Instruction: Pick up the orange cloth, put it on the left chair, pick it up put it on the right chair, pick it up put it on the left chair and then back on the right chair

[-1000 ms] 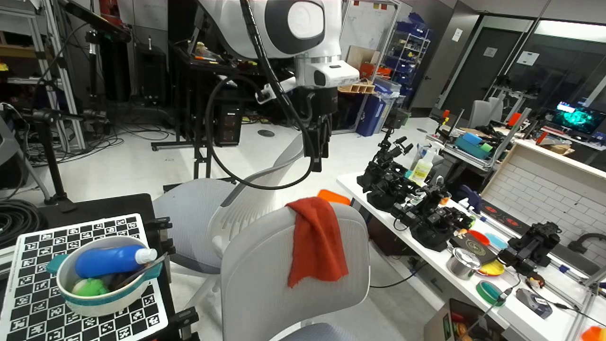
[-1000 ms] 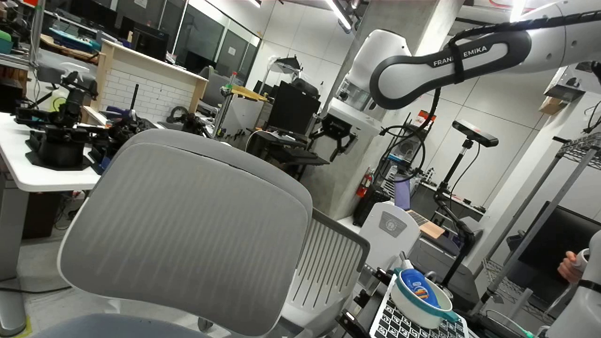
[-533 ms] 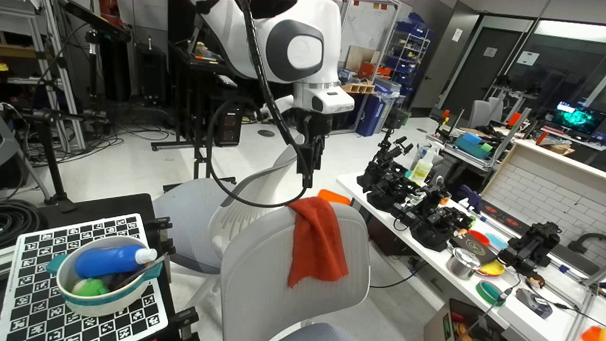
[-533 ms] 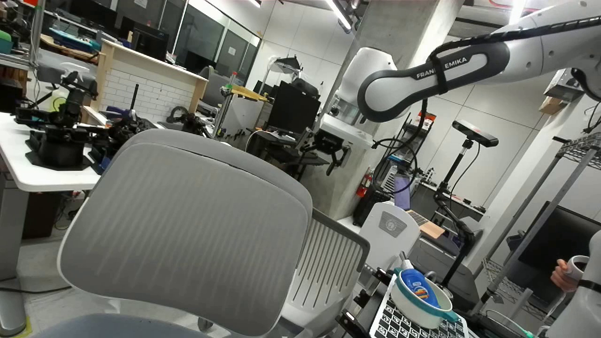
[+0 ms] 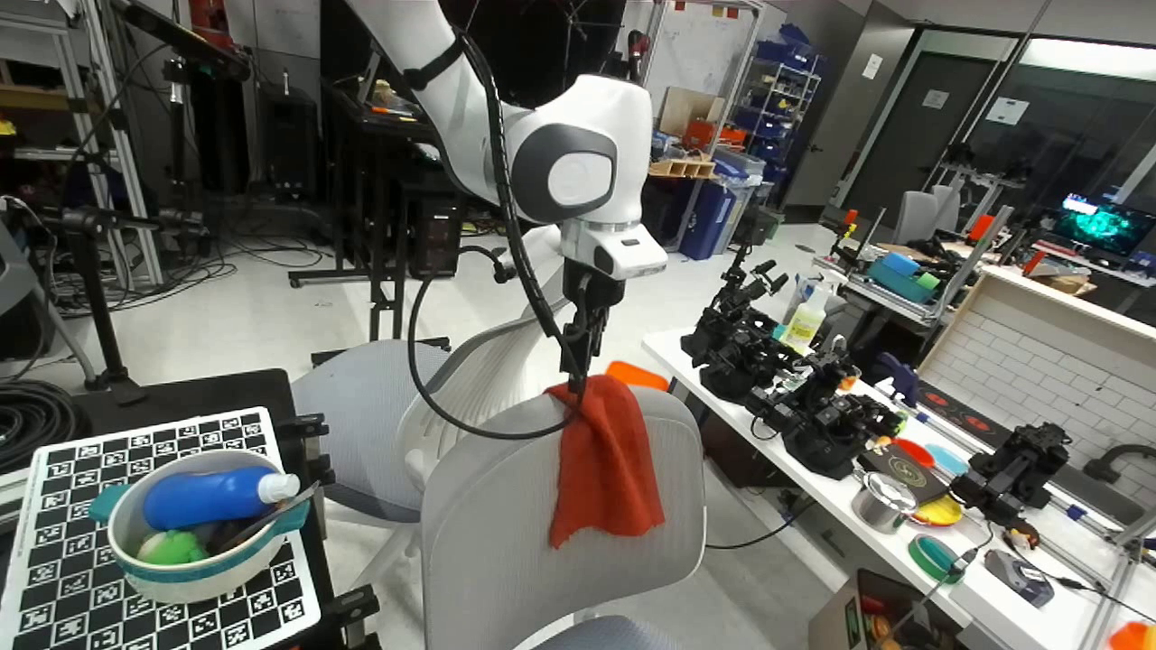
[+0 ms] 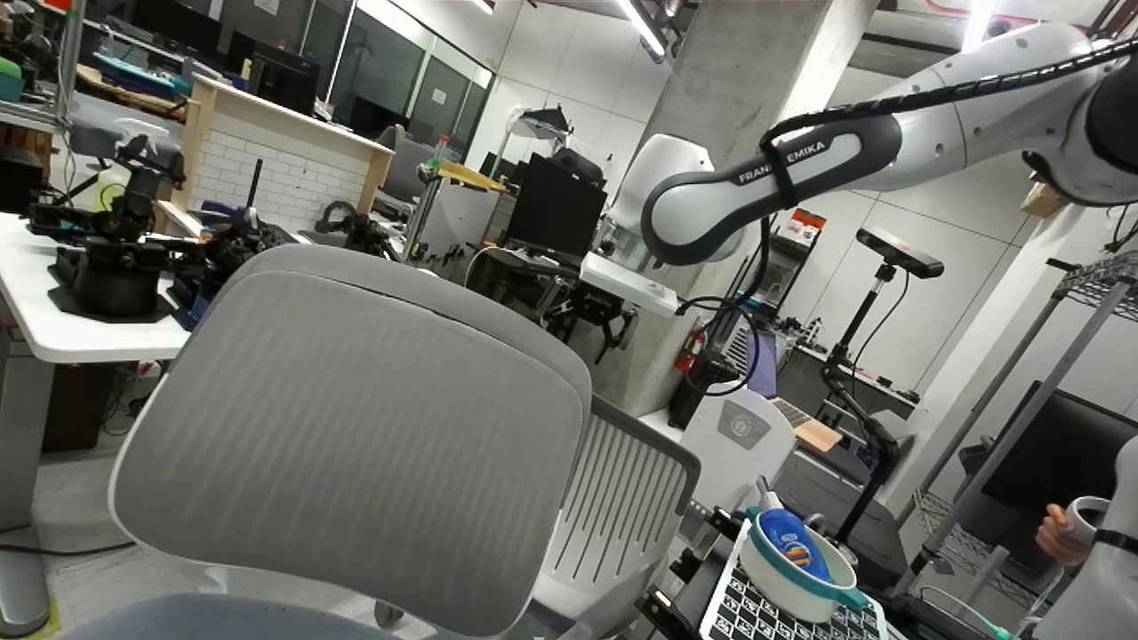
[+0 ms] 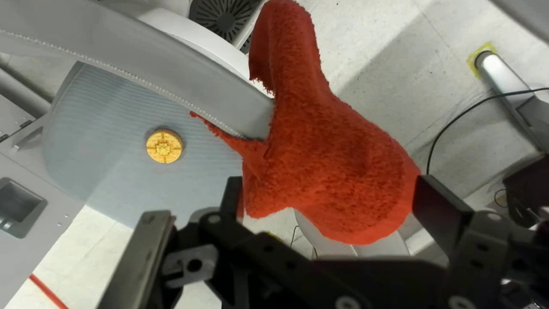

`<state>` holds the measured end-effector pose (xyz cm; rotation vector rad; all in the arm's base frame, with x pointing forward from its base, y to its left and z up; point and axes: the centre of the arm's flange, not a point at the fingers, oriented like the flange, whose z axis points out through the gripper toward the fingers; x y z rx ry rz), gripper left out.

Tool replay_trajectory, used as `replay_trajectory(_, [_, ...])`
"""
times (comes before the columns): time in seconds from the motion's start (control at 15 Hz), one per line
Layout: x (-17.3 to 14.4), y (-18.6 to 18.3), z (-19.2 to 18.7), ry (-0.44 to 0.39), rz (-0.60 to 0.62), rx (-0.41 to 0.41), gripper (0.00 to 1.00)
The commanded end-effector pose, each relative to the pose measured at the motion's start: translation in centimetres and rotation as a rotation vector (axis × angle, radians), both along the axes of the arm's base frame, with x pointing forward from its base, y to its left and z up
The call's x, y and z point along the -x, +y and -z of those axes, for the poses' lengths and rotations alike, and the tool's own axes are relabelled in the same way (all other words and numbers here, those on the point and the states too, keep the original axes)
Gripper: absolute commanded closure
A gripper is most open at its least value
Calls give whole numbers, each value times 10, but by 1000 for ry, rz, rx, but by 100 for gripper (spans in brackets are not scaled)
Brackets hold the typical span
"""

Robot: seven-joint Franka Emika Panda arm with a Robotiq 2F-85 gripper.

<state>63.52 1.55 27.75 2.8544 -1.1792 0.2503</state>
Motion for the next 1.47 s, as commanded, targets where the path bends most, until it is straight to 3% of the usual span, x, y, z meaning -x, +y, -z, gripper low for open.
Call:
replay_trajectory(0.0, [-13,-2,21,-12,-24,-20,0])
replay_trajectory(0.13, [-16,-2,31,-12,-33,-18,0])
replay_trajectory(0.2, [-17,-3,34,-9,-35,-17,25])
replay_trajectory(0.33, [-17,-3,35,-14,-47,-14,34])
replay_trajectory(0.6, [-17,-7,23,-29,-63,-5,66])
replay_trajectory(0.93, [-13,-1,-16,-78,-110,12,98])
replay_trajectory(1.13, [-12,11,-61,-134,-132,18,98])
replay_trajectory(1.4, [-16,32,-152,-257,-168,20,96])
